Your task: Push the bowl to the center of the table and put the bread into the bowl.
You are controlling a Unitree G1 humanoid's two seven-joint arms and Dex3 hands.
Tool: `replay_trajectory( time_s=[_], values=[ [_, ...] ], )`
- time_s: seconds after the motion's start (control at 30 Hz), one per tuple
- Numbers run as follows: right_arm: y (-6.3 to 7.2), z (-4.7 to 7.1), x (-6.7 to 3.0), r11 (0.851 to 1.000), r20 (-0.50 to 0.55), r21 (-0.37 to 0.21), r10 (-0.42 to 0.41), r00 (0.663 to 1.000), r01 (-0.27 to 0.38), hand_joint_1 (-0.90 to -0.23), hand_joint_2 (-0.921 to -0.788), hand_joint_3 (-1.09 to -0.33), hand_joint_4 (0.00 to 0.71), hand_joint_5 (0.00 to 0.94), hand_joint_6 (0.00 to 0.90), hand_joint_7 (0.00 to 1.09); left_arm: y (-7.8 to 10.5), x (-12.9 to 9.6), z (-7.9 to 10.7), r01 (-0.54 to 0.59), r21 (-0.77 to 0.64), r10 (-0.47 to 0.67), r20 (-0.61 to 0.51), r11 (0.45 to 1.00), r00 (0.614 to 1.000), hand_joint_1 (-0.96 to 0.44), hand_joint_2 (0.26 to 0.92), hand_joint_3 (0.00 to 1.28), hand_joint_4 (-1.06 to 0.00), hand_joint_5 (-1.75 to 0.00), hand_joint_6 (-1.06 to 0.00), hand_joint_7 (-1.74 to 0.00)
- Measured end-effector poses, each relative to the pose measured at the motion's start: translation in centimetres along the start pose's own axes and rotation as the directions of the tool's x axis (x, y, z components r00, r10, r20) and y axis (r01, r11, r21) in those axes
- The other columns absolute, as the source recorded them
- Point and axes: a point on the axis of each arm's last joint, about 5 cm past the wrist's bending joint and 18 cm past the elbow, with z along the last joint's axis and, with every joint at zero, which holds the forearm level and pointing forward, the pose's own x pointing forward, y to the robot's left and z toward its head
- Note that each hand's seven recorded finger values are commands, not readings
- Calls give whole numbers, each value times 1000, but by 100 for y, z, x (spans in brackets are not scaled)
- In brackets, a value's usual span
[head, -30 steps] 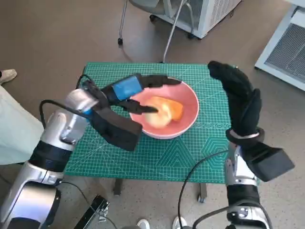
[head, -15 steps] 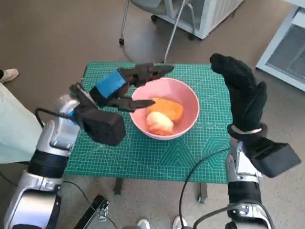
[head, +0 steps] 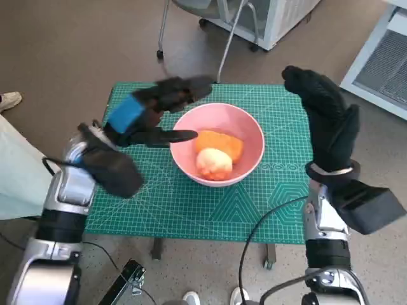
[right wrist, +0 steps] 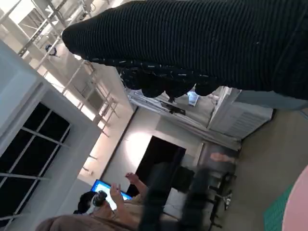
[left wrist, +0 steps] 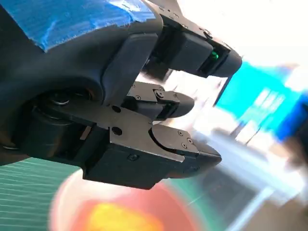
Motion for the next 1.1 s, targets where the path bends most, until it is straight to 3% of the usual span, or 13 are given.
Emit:
replay_trajectory(
  time_s=[0.3, 0.6, 1.1],
  values=[
    [-1, 32, 114, 1000, 22, -28, 2, 1000, -1, -454, -921, -563, 484, 2, 174, 912, -168, -118, 10, -204, -271, 221, 35, 941, 975, 36, 921, 141, -482, -35, -527, -67],
    [28, 33, 228, 1000, 36, -19, -1, 999, 1, -453, -921, -547, 499, 10, 198, 880, -283, -212, -14, -232, -285, 250, 28, 930, 968, 81, 921, 209, -479, -34, -498, -65],
    [53, 7, 238, 1000, 17, -4, -12, 1000, 12, -450, -921, -544, 500, 10, 213, 855, -365, -230, 14, -296, -327, 321, 25, 898, 947, 43, 921, 224, -492, -44, -508, -105]
  ],
)
